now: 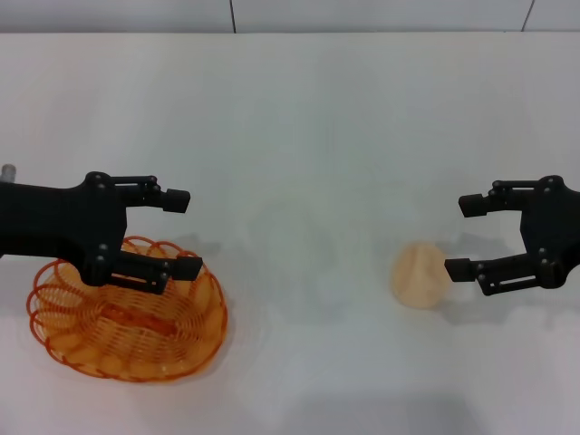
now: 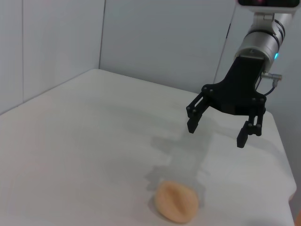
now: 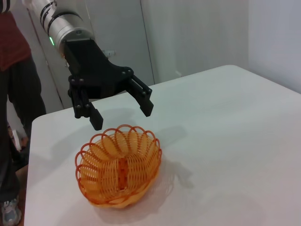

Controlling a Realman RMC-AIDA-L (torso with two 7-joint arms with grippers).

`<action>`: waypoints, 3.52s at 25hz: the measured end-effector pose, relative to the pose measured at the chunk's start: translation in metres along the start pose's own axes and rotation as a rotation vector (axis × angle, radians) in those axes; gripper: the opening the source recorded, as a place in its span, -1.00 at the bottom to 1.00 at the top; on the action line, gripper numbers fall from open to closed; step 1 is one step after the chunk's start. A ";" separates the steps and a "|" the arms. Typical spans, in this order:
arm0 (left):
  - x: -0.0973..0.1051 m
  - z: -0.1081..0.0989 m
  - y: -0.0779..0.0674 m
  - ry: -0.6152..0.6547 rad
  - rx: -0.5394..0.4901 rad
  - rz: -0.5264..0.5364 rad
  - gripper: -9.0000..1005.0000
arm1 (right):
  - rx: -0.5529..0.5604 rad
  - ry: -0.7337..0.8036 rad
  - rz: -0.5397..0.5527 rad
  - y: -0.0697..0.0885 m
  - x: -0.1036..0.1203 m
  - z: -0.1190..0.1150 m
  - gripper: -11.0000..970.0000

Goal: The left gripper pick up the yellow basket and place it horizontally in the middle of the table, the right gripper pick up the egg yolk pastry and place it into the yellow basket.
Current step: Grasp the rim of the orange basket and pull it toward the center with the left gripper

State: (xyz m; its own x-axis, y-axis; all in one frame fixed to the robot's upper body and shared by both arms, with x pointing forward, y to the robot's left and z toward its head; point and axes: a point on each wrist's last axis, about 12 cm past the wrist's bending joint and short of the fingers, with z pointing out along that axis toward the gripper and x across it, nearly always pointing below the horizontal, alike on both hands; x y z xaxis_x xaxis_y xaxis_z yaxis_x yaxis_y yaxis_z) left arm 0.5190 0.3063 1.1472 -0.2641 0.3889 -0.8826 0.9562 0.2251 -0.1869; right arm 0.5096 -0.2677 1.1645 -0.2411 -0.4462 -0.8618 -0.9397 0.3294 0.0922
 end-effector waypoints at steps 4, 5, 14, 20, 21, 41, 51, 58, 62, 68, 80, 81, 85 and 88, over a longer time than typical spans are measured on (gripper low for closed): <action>0.000 0.000 0.000 0.000 -0.001 -0.001 0.76 | 0.000 0.001 0.000 0.000 0.000 0.000 0.75; 0.000 0.000 0.000 0.000 -0.001 -0.001 0.76 | 0.000 0.001 0.000 0.000 0.000 0.000 0.75; 0.000 -0.001 0.001 0.004 -0.009 -0.008 0.76 | 0.001 0.003 0.000 0.000 0.000 0.000 0.75; -0.005 -0.011 0.006 0.064 -0.054 -0.084 0.76 | 0.000 -0.001 0.000 0.000 0.000 0.000 0.75; -0.007 -0.014 0.007 0.084 -0.067 -0.104 0.76 | 0.000 -0.001 0.000 0.000 0.000 0.000 0.75; -0.019 -0.047 0.023 0.352 -0.352 -0.573 0.75 | 0.010 -0.017 0.006 -0.003 -0.002 0.002 0.75; -0.014 -0.052 0.028 0.464 -0.441 -0.717 0.75 | 0.010 -0.028 -0.002 -0.005 -0.007 0.003 0.75; -0.009 -0.051 0.030 0.554 -0.454 -0.749 0.75 | 0.009 -0.028 -0.002 -0.005 -0.007 0.004 0.75; -0.001 -0.043 0.033 0.609 -0.443 -0.764 0.75 | 0.008 -0.028 -0.001 -0.005 -0.007 0.004 0.75; 0.008 -0.033 0.035 0.632 -0.435 -0.780 0.75 | 0.001 -0.025 -0.002 -0.004 -0.007 0.005 0.75; 0.012 -0.024 0.034 0.611 -0.438 -0.850 0.73 | -0.003 -0.023 -0.003 -0.003 -0.007 0.006 0.75; 0.012 -0.024 0.034 0.609 -0.438 -0.854 0.73 | -0.003 -0.023 -0.003 -0.003 -0.007 0.006 0.75; 0.012 -0.024 0.035 0.600 -0.448 -0.864 0.71 | -0.003 -0.023 -0.003 -0.003 -0.007 0.006 0.75; 0.012 -0.024 0.036 0.596 -0.457 -0.864 0.69 | -0.003 -0.023 -0.003 -0.003 -0.007 0.006 0.75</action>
State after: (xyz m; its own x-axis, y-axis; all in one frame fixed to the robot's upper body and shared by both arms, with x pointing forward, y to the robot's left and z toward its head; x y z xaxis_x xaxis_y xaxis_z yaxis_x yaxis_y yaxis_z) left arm 0.5472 0.3405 1.1407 -0.9452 0.2804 -0.1676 0.3229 0.8795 -0.3497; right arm 0.5158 -0.2606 1.1674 -0.2324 -0.4281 -0.8733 -0.9411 0.3257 0.0908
